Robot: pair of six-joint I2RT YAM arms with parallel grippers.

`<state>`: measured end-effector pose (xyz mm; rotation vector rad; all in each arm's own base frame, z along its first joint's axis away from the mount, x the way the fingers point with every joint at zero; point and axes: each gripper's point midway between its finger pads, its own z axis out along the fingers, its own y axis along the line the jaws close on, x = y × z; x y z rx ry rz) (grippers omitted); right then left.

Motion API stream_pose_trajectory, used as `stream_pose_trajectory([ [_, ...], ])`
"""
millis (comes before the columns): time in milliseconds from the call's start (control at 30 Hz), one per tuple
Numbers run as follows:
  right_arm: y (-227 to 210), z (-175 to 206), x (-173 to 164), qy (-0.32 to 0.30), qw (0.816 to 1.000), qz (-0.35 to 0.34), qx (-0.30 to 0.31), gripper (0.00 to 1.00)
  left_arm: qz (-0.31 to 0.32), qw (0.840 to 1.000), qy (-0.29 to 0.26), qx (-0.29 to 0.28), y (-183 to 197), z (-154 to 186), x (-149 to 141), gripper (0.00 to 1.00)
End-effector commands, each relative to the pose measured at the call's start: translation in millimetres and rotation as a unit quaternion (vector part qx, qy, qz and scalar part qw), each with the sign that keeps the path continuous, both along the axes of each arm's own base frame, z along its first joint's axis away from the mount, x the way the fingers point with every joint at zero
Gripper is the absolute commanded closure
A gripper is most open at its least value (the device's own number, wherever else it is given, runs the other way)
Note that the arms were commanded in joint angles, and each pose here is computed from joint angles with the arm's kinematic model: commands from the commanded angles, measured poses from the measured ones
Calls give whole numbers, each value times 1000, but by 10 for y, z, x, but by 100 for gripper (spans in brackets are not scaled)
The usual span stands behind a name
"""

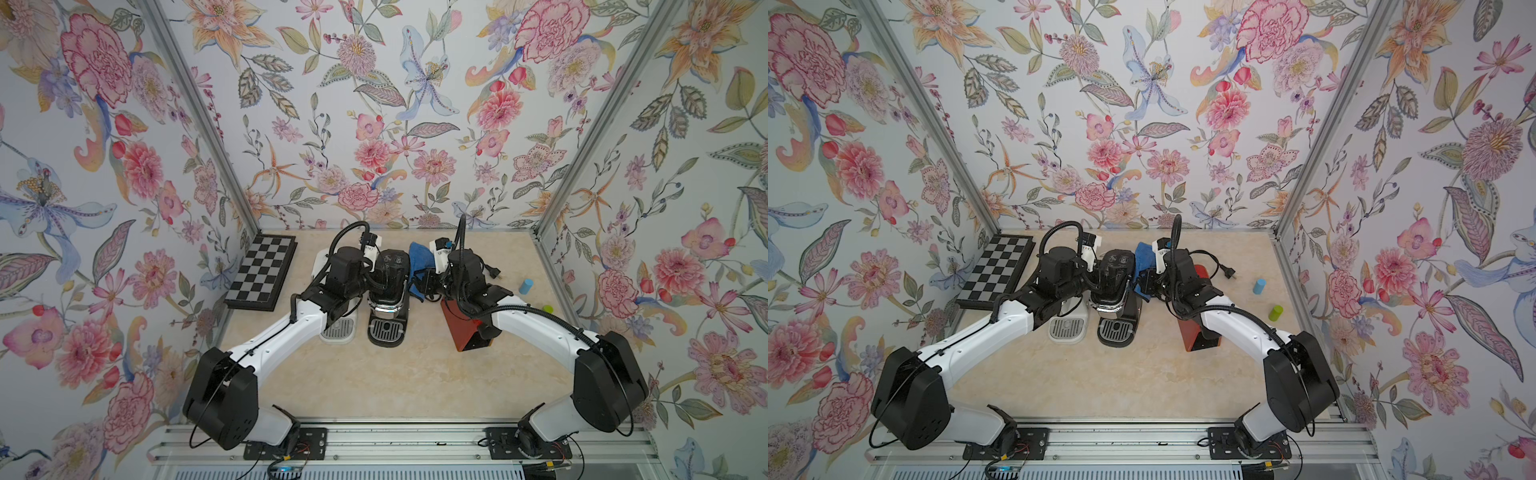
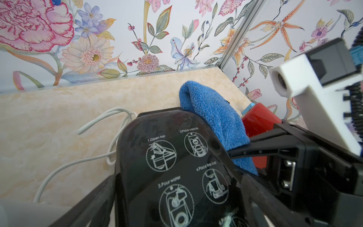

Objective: Wipe the surface of a coffee machine
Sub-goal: Wipe the dirt from the surface of the coffee machine.

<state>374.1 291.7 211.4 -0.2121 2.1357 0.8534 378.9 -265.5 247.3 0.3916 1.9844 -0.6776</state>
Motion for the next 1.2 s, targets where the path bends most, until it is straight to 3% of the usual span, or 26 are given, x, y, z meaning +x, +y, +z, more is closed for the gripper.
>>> stream_pose_trajectory([
  [0, 119, -277, -97, 23, 999, 25, -9, 100, -19, 1000, 13, 14, -116, -115, -35, 1],
  [367, 193, -824, -298, 73, 997, 24, 2, 100, -19, 1000, 14, 15, -123, -126, -39, 1],
  [867, 373, -1501, -481, 113, 991, 13, -75, 100, -20, 1000, 13, 17, -139, -127, -53, 1],
  [967, 386, -1462, -477, 111, 990, 17, -80, 100, -21, 1000, 12, 16, -138, -111, -53, 1],
  [1167, 398, -713, -397, 48, 998, 26, -44, 100, -22, 1000, 11, 14, -145, -95, -63, 1],
])
